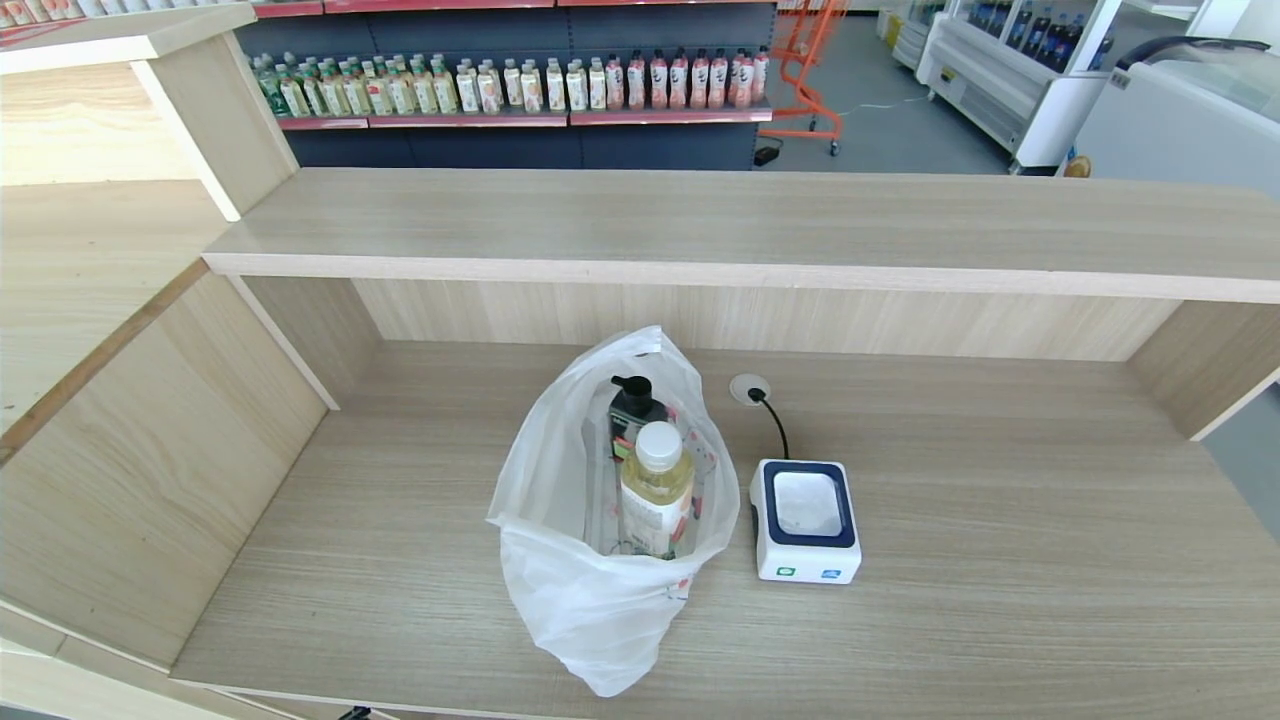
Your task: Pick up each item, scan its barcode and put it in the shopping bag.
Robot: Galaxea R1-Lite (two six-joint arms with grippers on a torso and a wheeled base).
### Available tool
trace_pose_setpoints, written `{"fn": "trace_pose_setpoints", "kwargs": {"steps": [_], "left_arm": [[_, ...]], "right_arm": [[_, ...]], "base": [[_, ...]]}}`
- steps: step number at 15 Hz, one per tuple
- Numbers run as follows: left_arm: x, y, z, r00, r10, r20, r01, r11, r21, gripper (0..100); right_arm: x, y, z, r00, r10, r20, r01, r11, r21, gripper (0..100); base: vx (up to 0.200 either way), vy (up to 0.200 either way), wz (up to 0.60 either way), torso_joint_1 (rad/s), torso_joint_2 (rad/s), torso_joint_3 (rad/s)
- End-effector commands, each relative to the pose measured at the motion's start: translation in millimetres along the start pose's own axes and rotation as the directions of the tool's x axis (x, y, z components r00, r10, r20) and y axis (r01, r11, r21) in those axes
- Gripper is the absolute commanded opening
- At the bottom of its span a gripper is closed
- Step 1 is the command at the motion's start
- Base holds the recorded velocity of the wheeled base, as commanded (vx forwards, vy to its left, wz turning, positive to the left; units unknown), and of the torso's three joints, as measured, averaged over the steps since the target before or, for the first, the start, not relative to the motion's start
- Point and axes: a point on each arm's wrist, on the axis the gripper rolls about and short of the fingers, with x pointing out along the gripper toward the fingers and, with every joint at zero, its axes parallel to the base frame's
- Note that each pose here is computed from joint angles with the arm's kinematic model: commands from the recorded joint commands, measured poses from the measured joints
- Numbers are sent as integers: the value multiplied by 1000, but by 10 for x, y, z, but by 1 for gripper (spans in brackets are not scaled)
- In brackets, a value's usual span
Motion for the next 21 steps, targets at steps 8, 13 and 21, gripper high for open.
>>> {"fn": "trace_pose_setpoints", "kwargs": {"steps": [8,13,21], "left_arm": [[0,0,0,1000,0,0,0,1000,1,100],[2,0,1,1000,0,-3,0,1000,12,100],[1,0,0,1000,0,-1,0,1000,8,100]], "right_arm": [[-6,-1,-4,1000,-8,5,7,999,32,0],[-6,-1,-4,1000,-8,5,7,999,32,0],[-6,-1,-6,1000,-7,4,7,999,32,0]], "base": [[0,0,0,0,0,0],[120,-120,0,1,2,1],[0,0,0,0,0,0]]}}
